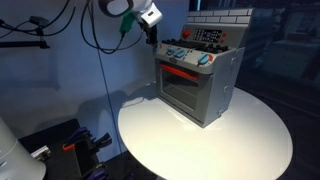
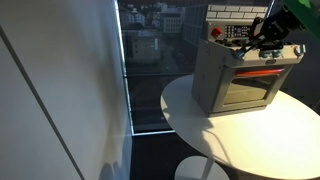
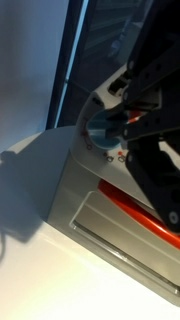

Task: Turn the first and third knob from the left in a clockwise direction

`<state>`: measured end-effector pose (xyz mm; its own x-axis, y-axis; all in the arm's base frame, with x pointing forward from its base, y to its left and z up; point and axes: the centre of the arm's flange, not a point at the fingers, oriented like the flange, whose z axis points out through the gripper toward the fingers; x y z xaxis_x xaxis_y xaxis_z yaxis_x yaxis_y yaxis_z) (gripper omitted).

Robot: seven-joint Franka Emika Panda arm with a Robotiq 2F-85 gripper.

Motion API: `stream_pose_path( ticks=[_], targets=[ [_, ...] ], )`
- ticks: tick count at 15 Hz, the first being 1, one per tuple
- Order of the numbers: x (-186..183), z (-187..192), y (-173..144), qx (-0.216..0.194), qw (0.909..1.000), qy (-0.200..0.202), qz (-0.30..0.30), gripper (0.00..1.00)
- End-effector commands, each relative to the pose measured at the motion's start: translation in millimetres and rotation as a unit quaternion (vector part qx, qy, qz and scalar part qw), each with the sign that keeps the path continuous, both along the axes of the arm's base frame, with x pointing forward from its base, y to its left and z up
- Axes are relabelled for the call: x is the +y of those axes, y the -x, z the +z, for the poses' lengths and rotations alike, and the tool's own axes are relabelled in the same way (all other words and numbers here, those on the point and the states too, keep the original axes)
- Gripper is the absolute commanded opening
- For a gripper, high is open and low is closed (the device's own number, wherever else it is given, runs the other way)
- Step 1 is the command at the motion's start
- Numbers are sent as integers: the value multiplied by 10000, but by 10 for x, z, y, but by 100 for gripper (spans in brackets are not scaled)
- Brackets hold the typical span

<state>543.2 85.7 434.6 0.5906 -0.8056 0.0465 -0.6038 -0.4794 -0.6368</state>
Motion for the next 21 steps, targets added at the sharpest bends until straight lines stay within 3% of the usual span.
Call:
stream_pose_path(
  ticks=[1, 11, 21],
  targets=[
    [26, 126, 100, -124, 9990, -390, -188, 4],
    [-6, 83, 167, -239, 9896, -1129, -860, 4],
    [-17, 52, 210, -331, 9827, -1421, -1139, 4]
  ],
)
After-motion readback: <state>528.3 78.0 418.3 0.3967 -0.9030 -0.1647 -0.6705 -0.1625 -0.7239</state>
